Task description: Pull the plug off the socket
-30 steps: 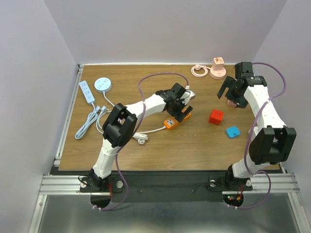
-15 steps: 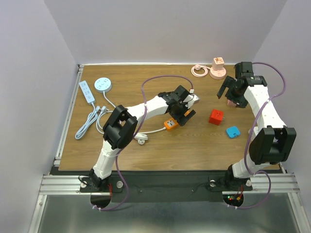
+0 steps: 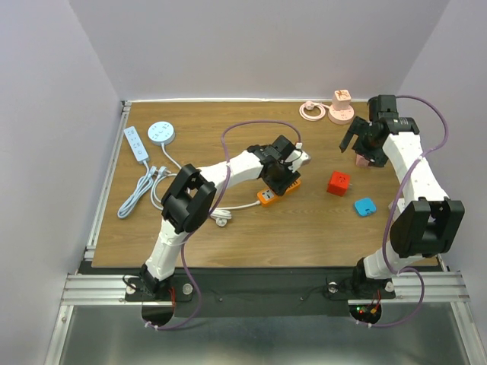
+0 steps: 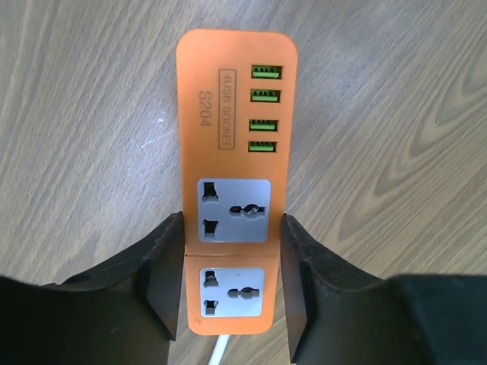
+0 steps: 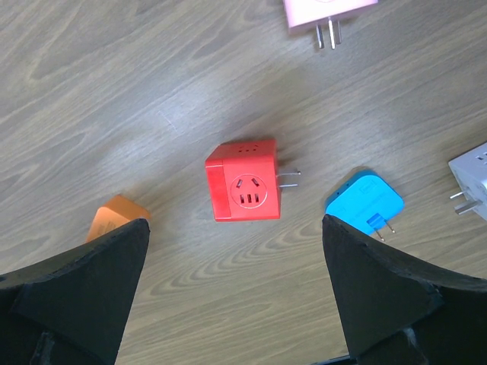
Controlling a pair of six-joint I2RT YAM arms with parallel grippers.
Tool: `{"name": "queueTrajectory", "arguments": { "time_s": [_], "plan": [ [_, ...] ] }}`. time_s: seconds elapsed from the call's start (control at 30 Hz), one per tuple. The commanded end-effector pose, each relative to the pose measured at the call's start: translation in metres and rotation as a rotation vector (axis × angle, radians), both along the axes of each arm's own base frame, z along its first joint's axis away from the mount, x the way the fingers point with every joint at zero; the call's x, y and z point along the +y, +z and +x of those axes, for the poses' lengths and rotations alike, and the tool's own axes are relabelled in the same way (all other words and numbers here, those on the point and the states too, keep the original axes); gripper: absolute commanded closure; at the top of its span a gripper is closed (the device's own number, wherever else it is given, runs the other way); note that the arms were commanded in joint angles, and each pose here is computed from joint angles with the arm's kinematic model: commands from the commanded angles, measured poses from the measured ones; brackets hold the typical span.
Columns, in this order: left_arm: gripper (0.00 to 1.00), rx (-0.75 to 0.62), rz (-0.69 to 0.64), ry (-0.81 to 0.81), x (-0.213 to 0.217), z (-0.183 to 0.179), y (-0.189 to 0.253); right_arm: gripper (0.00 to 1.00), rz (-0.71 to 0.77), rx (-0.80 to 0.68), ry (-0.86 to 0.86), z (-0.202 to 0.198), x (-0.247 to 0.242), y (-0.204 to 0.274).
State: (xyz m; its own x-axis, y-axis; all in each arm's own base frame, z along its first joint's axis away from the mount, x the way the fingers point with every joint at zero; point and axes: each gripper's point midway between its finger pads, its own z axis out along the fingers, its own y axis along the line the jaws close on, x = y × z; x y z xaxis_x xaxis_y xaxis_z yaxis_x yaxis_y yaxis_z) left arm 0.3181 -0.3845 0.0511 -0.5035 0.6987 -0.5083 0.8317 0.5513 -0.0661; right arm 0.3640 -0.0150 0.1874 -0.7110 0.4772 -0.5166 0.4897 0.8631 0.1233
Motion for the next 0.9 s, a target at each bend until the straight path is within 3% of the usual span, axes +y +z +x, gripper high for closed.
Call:
{"name": "queueTrajectory", "arguments": {
  "time_s": [0.0, 0.07, 0.1, 0.3, 0.47, 0.67, 0.8, 0.87],
  "plan": [
    [0.73, 0.03, 0.047, -0.001, 0.009, -0.007, -0.017, 0.0, 0.008, -0.051, 0.009, 0.011, 0.0, 0.016],
    [0.96, 0.012, 0.076, 0.023, 0.015, -0.003, -0.02, 0.0, 0.013, -0.05, 0.015, 0.011, 0.001, 0.015],
    [1.0, -0.017, 0.101, 0.063, 0.024, 0.006, -0.02, 0.0, 0.014, -0.048, 0.019, 0.011, 0.002, 0.015],
    [1.0, -0.096, 0.157, 0.34, 0.09, 0.068, -0.005, 0.0, 0.039, -0.057, 0.04, 0.021, 0.007, 0.013],
    [1.0, -0.128, 0.228, 0.696, 0.211, 0.132, 0.001, 0.0, 0.069, -0.083, 0.04, 0.043, 0.012, 0.011],
    [1.0, -0.107, 0.242, 1.01, 0.334, 0.16, 0.001, 0.0, 0.1, -0.118, 0.02, 0.092, 0.015, 0.003],
    [1.0, -0.109, 0.192, 1.116, 0.372, 0.168, 0.014, 0.0, 0.138, -0.136, 0.016, 0.128, 0.02, -0.005],
    [0.84, -0.116, 0.153, 1.114, 0.368, 0.169, 0.023, 0.0, 0.157, -0.142, 0.024, 0.143, 0.023, -0.011]
  ]
}}
